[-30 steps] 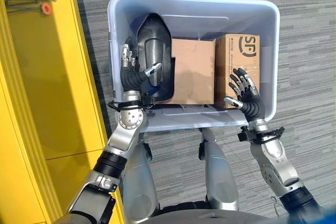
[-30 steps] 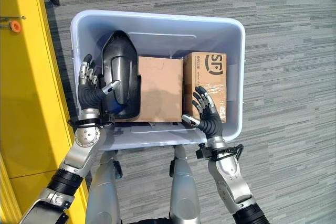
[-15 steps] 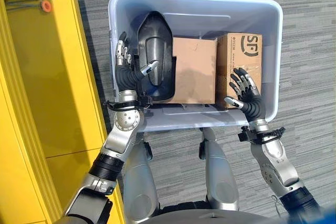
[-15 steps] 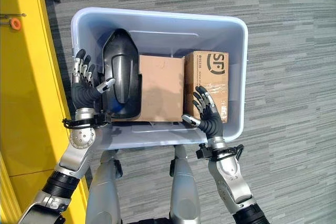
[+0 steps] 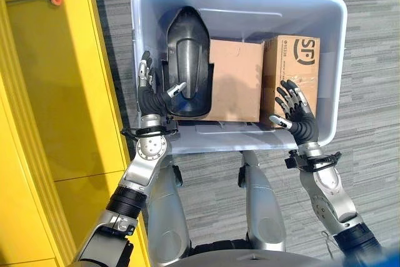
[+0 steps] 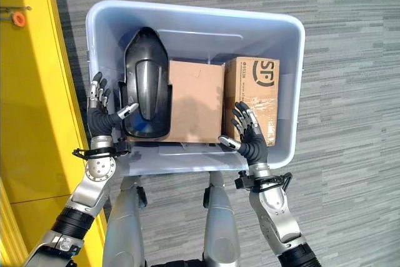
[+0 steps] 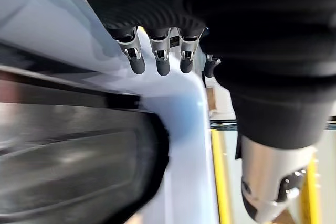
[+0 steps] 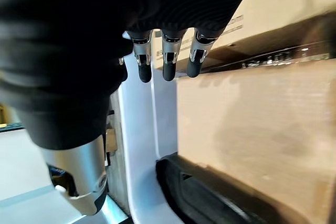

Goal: Move parts from the plastic box to the shelf.

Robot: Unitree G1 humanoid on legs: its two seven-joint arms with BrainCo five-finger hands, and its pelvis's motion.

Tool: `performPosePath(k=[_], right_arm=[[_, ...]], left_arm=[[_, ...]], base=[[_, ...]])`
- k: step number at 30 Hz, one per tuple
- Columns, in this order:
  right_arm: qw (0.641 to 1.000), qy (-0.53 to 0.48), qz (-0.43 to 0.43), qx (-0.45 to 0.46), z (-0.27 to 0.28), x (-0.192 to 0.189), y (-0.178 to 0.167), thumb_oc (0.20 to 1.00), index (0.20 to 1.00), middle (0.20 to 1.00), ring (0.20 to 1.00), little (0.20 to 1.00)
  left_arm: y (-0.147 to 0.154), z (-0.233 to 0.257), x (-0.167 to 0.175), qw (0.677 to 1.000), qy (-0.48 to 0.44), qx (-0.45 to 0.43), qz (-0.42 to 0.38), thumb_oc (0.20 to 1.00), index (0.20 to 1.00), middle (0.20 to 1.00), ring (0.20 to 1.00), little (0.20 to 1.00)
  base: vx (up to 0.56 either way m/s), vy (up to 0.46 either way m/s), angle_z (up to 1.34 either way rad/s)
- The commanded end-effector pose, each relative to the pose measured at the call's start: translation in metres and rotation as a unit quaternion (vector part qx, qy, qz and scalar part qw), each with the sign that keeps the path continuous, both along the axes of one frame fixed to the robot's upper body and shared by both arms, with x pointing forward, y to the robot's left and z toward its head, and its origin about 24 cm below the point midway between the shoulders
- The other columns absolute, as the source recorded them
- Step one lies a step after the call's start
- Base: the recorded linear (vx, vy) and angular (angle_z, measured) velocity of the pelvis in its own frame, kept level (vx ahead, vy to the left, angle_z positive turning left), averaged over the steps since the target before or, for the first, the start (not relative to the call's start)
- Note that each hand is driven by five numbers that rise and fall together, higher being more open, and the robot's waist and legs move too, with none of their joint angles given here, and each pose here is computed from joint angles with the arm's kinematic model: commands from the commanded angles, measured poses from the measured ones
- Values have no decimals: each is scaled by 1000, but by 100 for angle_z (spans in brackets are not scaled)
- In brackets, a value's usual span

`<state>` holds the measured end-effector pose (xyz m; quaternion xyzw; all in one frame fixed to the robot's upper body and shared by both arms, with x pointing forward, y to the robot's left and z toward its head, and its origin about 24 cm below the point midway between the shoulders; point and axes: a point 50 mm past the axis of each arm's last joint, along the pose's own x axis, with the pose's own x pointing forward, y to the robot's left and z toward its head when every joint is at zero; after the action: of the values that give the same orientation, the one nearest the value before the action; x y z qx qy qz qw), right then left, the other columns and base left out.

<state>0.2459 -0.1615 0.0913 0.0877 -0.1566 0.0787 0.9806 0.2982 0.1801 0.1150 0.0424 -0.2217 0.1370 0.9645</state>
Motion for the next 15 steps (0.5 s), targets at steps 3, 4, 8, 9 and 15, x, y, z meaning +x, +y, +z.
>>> performPosePath(k=[3,4,8,9,15], right_arm=[[998,-54,-14,8,19,-8,-13,1000,1000,1000,1000,1000],[998,-53,-14,9,19,-8,-13,1000,1000,1000,1000,1000],[998,-53,-13,8,19,-9,-13,1000,1000,1000,1000,1000],[999,-52,-13,9,19,-9,-13,1000,1000,1000,1000,1000],[999,-48,-10,8,17,-8,-12,1000,1000,1000,1000,1000]], left_arm=[[7,14,5,999,-32,-6,10,1000,1000,1000,1000,1000],[7,14,5,999,-30,-6,10,1000,1000,1000,1000,1000],[8,7,8,1000,-13,-3,13,1000,1000,1000,1000,1000],[8,6,9,1000,-9,-1,15,1000,1000,1000,1000,1000],[14,-12,18,998,41,-2,44,1000,1000,1000,1000,1000]], base=[[-3,2,1],[0,0,0],[0,0,0],[0,0,0],[0,0,0]])
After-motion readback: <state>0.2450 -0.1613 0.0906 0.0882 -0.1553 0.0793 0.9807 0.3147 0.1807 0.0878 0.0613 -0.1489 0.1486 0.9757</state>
